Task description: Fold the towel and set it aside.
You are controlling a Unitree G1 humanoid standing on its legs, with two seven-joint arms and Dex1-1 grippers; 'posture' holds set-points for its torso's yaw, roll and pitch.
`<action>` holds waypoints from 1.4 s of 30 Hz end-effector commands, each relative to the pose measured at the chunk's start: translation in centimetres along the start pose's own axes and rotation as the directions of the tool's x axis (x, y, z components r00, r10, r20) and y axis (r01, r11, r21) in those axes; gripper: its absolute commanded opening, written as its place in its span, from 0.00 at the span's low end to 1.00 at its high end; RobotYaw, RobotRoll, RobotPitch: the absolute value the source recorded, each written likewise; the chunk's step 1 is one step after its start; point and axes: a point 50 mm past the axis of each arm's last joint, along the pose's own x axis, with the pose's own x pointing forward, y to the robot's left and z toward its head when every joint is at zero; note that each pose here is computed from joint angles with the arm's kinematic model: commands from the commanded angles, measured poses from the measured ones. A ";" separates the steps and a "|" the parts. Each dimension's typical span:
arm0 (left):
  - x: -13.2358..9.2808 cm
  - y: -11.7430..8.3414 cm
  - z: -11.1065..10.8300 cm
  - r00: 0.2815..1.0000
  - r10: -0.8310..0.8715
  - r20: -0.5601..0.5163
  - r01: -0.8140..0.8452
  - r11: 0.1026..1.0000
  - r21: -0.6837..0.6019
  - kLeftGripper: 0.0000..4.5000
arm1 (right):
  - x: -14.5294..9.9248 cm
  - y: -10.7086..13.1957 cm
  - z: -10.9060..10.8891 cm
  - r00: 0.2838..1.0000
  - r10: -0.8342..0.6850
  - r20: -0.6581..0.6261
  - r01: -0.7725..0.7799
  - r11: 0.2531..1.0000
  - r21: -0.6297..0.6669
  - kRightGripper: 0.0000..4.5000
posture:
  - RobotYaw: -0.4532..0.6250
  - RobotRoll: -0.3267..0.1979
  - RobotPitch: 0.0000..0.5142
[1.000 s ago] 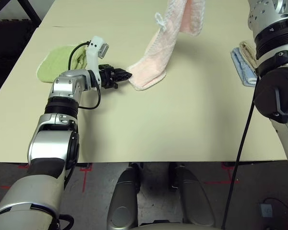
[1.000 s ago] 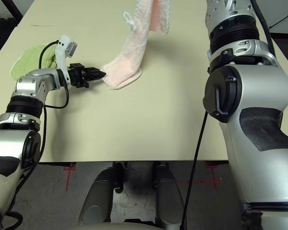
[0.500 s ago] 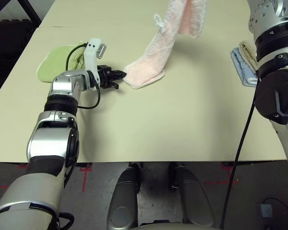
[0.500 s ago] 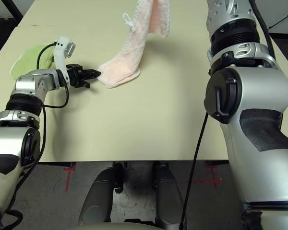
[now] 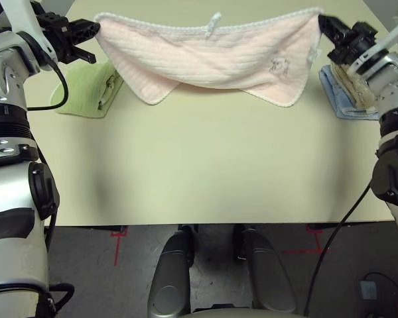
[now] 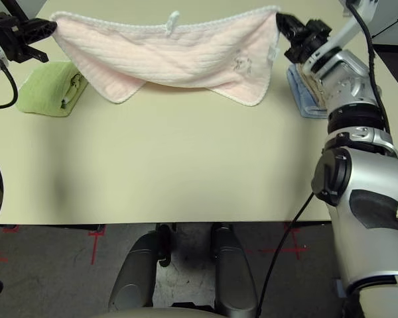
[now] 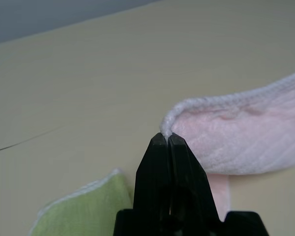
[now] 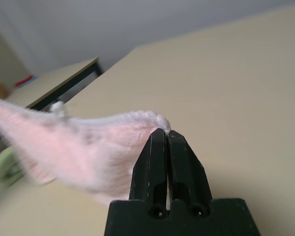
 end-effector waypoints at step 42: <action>-1.3 0.0 -8.2 0.905 -0.117 -0.408 0.126 0.992 -0.005 0.00 | 2.6 0.7 -1.5 0.951 -0.052 -0.305 -0.137 0.813 -0.567 0.00 | 0.39 0.62 0.60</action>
